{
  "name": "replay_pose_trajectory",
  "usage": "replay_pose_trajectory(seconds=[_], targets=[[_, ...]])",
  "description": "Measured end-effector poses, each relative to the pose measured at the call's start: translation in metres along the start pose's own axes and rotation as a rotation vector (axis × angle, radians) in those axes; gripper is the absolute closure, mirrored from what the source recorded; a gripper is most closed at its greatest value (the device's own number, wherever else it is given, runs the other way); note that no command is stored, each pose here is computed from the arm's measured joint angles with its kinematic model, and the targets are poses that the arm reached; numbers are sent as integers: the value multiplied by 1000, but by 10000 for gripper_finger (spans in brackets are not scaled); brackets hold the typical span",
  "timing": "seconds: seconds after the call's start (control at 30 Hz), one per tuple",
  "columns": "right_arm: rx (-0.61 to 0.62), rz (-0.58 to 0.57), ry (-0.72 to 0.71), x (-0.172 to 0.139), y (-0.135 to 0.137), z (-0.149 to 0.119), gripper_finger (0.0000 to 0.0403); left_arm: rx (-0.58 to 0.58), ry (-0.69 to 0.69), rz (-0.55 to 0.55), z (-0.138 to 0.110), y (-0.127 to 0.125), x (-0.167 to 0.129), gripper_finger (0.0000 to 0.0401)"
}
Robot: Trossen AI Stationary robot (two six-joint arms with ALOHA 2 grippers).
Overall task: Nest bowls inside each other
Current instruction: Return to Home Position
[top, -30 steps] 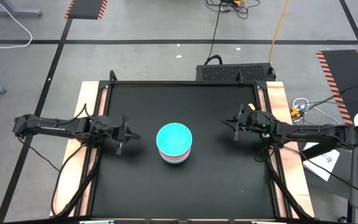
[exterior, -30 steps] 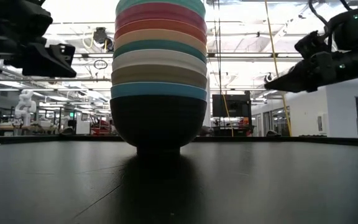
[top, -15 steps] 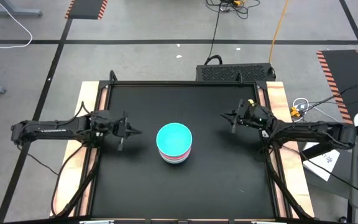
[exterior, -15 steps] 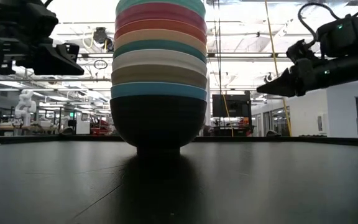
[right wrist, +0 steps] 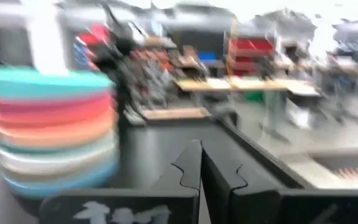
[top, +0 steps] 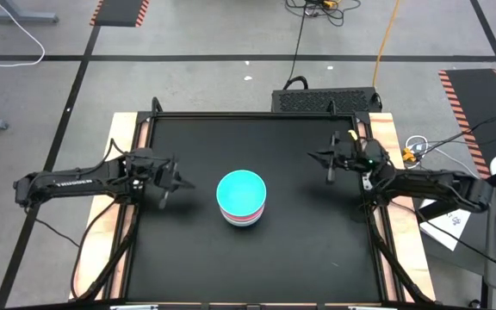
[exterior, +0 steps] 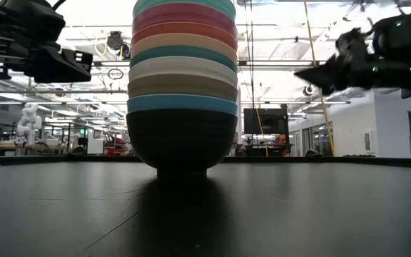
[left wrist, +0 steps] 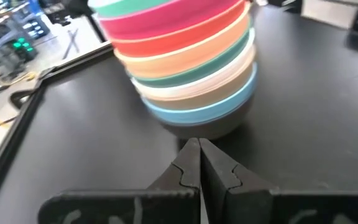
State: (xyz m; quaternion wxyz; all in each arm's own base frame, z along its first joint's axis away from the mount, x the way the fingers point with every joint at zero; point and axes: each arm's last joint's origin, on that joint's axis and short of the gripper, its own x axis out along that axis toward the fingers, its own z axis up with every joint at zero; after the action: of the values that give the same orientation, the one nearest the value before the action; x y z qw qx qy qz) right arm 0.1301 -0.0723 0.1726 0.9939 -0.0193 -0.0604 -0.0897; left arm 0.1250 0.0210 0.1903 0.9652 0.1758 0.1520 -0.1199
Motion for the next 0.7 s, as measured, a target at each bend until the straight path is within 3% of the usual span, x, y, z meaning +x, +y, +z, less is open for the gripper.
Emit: replay_pose_trajectory(seconds=[0.17, 0.6, 0.7], targets=[[16, 158, -120, -4, 9, 16, 403, 4, -23, -53, 1, -3, 0, 400], [72, 241, -56, -24, 29, 22, 403, 30, -96, -117, 10, -13, -2, 401], [72, 192, 6, -27, 31, 24, 403, 62, -132, -77, 15, -14, -4, 401]])
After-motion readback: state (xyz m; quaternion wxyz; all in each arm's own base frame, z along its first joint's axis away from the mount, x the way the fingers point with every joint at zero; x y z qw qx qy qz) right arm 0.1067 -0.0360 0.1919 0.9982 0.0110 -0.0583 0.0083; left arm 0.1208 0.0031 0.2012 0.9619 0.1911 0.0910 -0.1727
